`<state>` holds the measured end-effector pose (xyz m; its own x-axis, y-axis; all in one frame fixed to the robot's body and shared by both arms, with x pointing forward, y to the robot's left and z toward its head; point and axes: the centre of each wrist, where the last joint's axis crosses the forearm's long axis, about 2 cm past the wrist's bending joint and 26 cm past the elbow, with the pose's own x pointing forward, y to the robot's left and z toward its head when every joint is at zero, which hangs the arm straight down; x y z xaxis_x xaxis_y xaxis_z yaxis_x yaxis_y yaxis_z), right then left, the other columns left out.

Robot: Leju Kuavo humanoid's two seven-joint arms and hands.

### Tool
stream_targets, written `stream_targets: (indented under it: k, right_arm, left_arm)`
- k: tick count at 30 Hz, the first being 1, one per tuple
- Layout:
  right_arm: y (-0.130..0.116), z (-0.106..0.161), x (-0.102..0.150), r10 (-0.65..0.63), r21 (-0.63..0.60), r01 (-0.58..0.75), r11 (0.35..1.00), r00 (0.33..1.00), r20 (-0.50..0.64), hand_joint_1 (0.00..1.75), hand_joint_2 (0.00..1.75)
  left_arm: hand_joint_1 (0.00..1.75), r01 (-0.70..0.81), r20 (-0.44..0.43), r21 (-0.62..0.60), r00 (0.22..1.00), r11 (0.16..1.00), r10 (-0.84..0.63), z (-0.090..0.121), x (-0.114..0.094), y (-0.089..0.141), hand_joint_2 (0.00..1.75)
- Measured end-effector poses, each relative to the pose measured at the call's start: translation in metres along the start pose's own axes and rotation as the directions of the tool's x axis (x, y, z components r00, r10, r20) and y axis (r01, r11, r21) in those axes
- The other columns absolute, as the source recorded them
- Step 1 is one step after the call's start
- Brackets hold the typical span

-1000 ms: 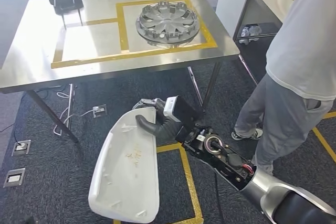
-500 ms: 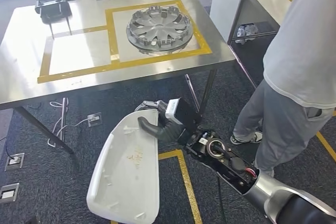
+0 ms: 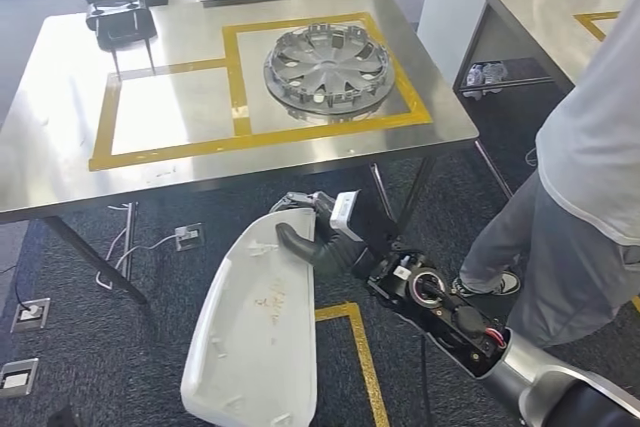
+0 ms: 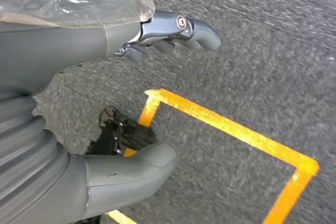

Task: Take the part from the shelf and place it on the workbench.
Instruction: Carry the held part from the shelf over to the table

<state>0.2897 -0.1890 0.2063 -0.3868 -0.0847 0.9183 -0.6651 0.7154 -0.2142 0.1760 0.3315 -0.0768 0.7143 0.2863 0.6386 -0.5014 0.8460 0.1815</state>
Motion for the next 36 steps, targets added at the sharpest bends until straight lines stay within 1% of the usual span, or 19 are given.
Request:
stream_targets:
  k: [9,23,36]
  right_arm:
    - [-0.0030,-0.0011,0.0053,0.012,-0.003,-0.012,1.000,1.000,0.016,1.75,1.75]
    - [-0.0035,-0.0012,0.0042,0.010,0.011,-0.010,1.000,0.999,0.034,1.75,1.75]
    - [-0.0049,-0.0017,0.0012,0.009,0.019,-0.010,1.000,1.000,0.027,1.75,1.75]
  left_arm:
    - [0.00,-0.005,0.003,0.000,1.000,1.000,0.005,0.0000,0.0034,-0.0037,1.75]
    - [0.00,-0.008,0.006,0.000,1.000,1.000,0.008,-0.0010,0.0048,-0.0020,1.75]
    - [0.00,-0.012,0.008,0.001,1.000,1.000,0.012,-0.0008,0.0045,-0.0025,1.75]
